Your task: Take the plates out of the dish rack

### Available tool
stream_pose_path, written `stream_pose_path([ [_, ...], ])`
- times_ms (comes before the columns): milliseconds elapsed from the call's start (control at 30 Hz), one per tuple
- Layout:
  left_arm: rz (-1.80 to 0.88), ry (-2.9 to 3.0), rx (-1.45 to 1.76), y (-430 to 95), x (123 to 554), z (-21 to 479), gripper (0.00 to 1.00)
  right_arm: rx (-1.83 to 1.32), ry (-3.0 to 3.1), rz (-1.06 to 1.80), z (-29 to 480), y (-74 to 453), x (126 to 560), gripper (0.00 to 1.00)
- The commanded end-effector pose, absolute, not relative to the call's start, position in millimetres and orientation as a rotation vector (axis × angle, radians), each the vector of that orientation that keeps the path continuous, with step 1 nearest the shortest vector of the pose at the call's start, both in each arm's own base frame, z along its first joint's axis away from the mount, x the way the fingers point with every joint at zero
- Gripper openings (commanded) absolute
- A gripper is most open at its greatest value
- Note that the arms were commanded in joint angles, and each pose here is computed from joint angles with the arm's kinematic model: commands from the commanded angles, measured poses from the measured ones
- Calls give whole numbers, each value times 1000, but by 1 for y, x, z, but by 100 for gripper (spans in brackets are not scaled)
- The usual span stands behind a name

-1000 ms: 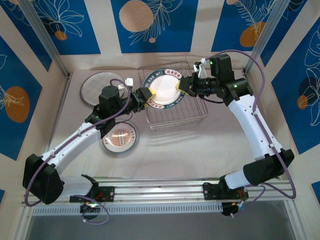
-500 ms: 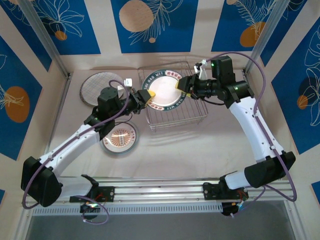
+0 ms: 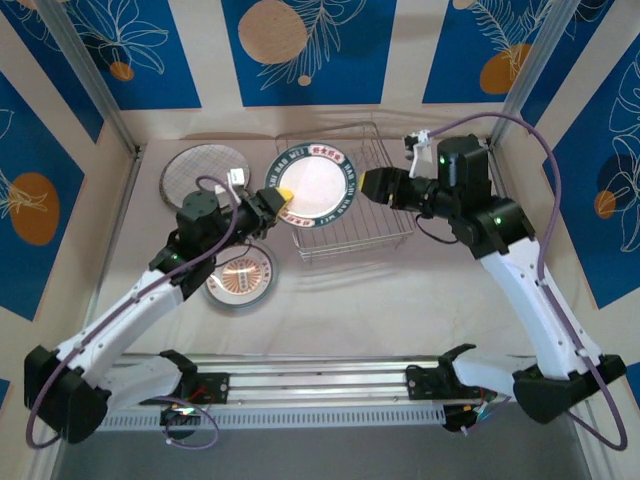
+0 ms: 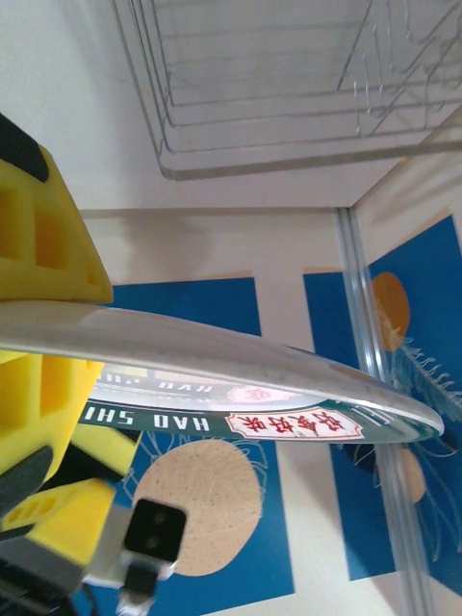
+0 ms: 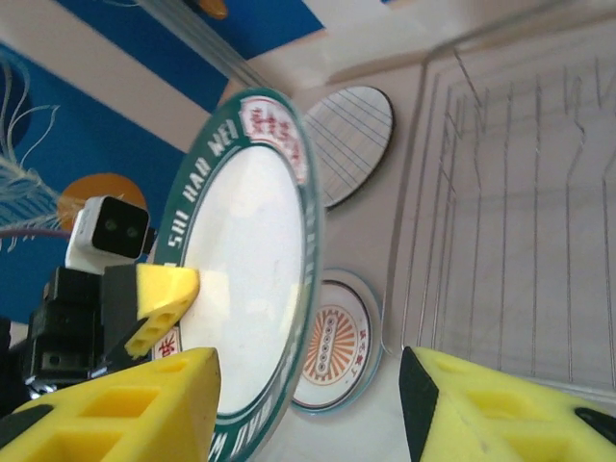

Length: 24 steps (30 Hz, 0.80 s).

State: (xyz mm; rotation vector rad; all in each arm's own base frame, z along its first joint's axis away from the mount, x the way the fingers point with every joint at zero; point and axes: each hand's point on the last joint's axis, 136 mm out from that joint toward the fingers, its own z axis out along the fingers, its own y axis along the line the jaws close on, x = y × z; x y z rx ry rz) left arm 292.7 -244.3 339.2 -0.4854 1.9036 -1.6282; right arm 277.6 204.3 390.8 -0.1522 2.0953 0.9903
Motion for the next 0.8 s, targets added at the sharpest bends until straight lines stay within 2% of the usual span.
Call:
stream_pose_path([
  [0,-1507,1876,-578,-210,282,336,0,-380,1850,903,422,220,266,54],
  [133,-1308,1948,-688,-174,262,307,0,-619,1690,886,430,250,235,54],
  [333,-1040,2011,-887,-121,232,252,0,-803,1611,897,420,274,208,57],
  [767,-832,2055,-1151,-88,218,151,0,-865,1663,904,405,281,200,58],
])
